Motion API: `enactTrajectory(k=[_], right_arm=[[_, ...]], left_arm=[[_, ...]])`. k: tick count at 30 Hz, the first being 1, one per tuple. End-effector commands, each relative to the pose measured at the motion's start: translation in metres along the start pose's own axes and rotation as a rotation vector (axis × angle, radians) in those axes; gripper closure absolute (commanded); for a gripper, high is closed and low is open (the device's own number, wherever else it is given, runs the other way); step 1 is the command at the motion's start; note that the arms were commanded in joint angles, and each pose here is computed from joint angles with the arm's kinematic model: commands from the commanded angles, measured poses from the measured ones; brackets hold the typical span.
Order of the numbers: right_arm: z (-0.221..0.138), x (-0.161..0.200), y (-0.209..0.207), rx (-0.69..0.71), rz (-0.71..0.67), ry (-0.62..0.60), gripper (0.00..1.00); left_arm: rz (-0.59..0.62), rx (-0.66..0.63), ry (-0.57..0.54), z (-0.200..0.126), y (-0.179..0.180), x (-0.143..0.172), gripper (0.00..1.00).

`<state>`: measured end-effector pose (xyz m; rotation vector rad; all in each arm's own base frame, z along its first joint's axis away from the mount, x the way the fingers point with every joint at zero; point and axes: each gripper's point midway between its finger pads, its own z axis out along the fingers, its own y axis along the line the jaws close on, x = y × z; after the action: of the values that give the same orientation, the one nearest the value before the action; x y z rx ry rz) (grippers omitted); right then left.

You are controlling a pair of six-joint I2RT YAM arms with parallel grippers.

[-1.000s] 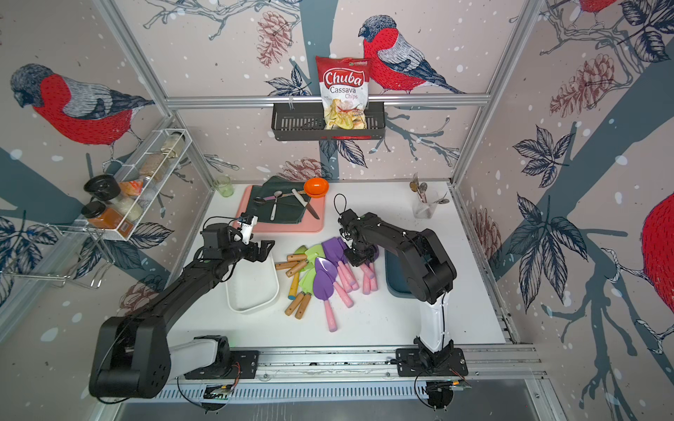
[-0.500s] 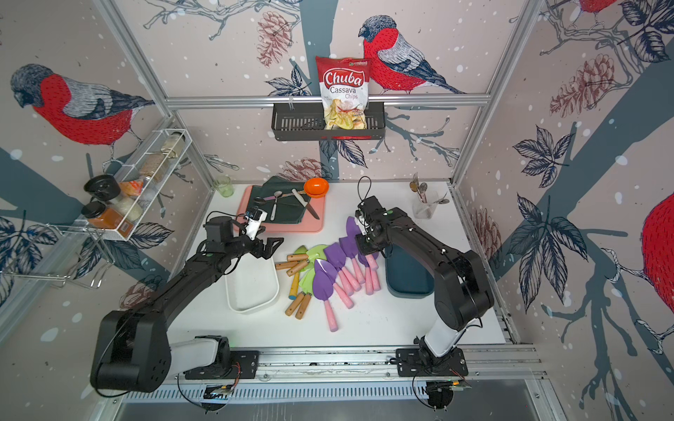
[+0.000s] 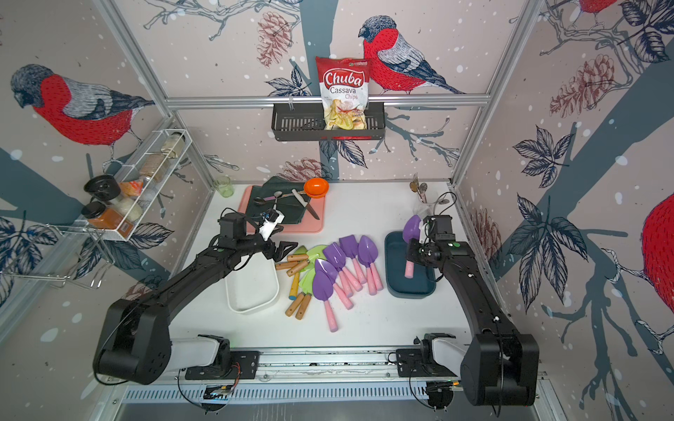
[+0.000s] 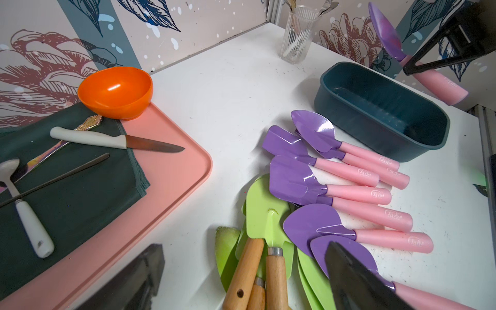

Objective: Sort the small shovels by color and place them into the storage box
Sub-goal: Place the shovel in the storage box.

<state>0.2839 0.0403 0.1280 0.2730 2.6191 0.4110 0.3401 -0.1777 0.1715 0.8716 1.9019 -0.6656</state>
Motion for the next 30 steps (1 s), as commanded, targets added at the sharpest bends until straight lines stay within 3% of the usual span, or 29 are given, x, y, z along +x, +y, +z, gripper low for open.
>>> enactTrajectory(k=[1, 6, 12, 18, 30], right_arm=[[0.004, 0.012, -0.014, 0.009, 0.069, 0.033, 0.88], [0.025, 0.035, -0.024, 0.03, 0.102, 0.128, 0.88], [0.041, 0.036, -0.016, -0.007, 0.081, 0.152, 0.87], [0.061, 0.03, 0.013, -0.026, -0.047, 0.165, 0.85], [0.102, 0.043, 0.018, 0.051, -0.161, 0.297, 0.79]], left_arm=[[0.004, 0.017, -0.016, 0.001, -0.003, -0.005, 0.03], [0.013, 0.015, -0.013, 0.001, -0.004, -0.004, 0.03], [0.028, 0.004, 0.002, 0.0, -0.004, 0.001, 0.03], [0.013, 0.007, 0.01, -0.001, -0.006, 0.007, 0.03], [0.011, -0.003, 0.022, -0.001, -0.005, 0.01, 0.03]])
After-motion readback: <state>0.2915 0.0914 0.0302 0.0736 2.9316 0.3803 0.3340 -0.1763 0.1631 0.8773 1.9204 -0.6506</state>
